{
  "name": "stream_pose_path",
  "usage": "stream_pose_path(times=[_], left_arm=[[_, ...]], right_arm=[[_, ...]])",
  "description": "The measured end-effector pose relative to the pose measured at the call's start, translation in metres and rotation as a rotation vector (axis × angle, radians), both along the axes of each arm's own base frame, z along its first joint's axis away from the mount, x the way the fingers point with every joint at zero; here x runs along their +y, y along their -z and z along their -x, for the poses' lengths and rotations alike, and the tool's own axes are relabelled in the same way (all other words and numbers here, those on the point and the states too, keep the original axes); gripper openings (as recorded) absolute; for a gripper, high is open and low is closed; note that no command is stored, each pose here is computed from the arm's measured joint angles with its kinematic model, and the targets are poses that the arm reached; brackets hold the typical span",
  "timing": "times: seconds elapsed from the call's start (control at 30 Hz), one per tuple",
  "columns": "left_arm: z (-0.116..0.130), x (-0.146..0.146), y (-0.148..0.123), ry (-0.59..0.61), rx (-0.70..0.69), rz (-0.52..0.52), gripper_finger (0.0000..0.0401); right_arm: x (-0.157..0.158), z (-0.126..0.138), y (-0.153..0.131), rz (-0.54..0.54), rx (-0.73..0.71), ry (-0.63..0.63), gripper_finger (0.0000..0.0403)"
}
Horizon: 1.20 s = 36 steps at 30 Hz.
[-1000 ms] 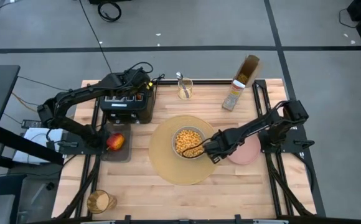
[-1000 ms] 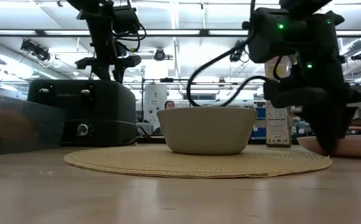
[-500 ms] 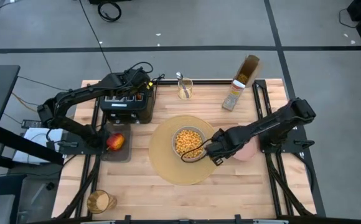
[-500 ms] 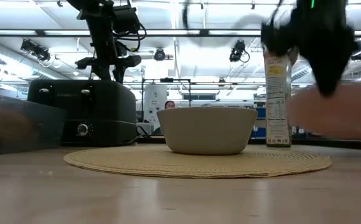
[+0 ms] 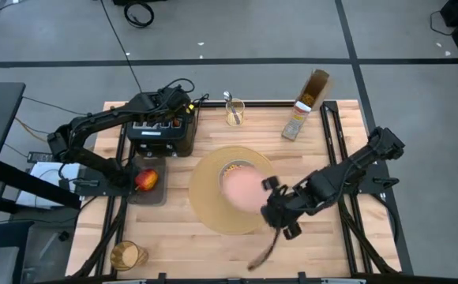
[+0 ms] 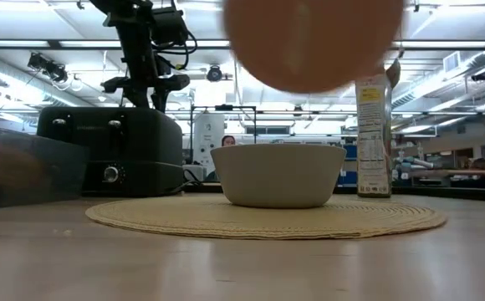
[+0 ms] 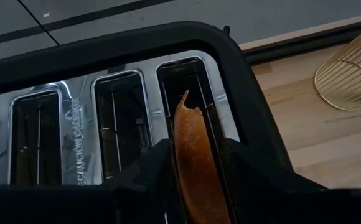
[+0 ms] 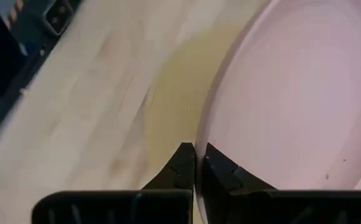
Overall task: Arrange a breakfast setting
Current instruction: Put the pink plate on the table mat to the bottom left of the gray bowl
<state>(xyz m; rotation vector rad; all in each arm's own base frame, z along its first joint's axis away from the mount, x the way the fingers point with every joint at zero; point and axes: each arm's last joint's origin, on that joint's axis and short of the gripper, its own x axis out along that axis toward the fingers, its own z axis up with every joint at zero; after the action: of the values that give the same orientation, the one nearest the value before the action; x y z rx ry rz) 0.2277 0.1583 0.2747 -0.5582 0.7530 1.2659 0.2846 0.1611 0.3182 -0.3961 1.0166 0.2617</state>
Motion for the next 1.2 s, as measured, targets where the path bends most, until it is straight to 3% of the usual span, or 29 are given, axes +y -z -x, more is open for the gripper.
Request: stream_pose_path(times=[0.3,0.67,1.0,1.2], left_arm=[[0.000,0.000,0.000,0.003,0.002,-0.001,0.0149],[0.000,0.000,0.000,0.027,0.021,-0.005,0.0149],[0.000,0.000,0.000,0.024,0.018,-0.005,0.0149],[0.000,0.000,0.000,0.018,0.014,-0.004,0.0149]], right_arm=[[0.009,-0.061,0.054,0.286,-0.131,-0.453,0.0014],[0.031,-0.092,0.132,0.420,-0.054,-0.805,0.0014],[0.029,-0.109,0.172,0.443,-0.032,-0.799,0.0015],[0.022,-0.115,0.173,0.437,-0.043,-0.745,0.0024]])
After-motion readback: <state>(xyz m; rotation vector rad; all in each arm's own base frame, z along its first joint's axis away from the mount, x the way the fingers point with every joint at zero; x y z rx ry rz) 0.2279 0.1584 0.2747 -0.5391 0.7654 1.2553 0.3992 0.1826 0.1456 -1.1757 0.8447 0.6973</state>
